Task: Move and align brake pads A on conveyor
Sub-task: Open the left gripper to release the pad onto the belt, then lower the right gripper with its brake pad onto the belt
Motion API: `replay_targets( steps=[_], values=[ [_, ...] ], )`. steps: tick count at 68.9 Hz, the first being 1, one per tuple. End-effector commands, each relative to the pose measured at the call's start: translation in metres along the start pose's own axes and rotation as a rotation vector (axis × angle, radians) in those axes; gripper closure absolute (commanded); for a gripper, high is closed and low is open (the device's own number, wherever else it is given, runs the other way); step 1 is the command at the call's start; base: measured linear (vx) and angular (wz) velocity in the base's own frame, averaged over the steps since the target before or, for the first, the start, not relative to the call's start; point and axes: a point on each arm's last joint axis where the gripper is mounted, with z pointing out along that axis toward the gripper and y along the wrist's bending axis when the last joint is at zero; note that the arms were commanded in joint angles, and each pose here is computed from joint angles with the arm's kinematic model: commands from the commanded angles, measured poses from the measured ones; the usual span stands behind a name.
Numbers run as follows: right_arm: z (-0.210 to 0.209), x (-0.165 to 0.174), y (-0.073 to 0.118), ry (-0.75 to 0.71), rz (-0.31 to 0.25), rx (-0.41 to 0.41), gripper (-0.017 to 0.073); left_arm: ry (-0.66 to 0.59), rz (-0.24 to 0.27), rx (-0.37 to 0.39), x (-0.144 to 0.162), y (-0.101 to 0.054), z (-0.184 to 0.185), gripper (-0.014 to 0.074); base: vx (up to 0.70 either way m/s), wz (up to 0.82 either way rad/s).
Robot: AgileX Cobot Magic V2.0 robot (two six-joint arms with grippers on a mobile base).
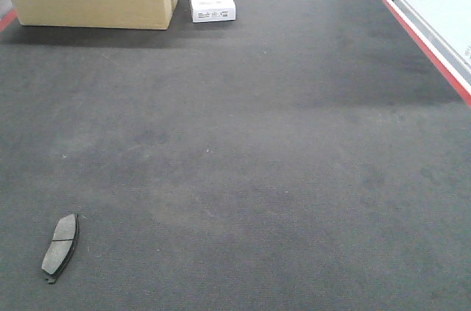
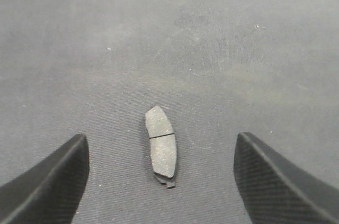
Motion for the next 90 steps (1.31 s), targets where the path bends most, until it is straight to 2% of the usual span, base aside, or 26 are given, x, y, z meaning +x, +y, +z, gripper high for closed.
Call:
replay_targets(
  steps=[1, 10, 73, 90],
  values=[
    [-0.003, -0.017, 0.001, -0.11, -0.011, -0.004, 0.057, -0.148, 0.012, 0.001, -0.008, 0.0, -0.01, 0.0042, 0.0, 0.0],
    [-0.003, -0.017, 0.001, -0.11, -0.011, -0.004, 0.057, -0.188, -0.003, 0.006, -0.007, -0.001, -0.019, 0.0042, 0.0, 0.0],
    [-0.003, -0.017, 0.001, -0.112, -0.004, -0.008, 0.057, -0.183, -0.001, 0.006, -0.004, -0.001, -0.023, 0.0042, 0.0, 0.0],
    [0.012, -0.013, 0.001, 0.005, -0.007, 0.003, 0.0564, -0.183, -0.001, 0.006, -0.004, -0.001, -0.023, 0.0042, 0.0, 0.0]
  ],
)
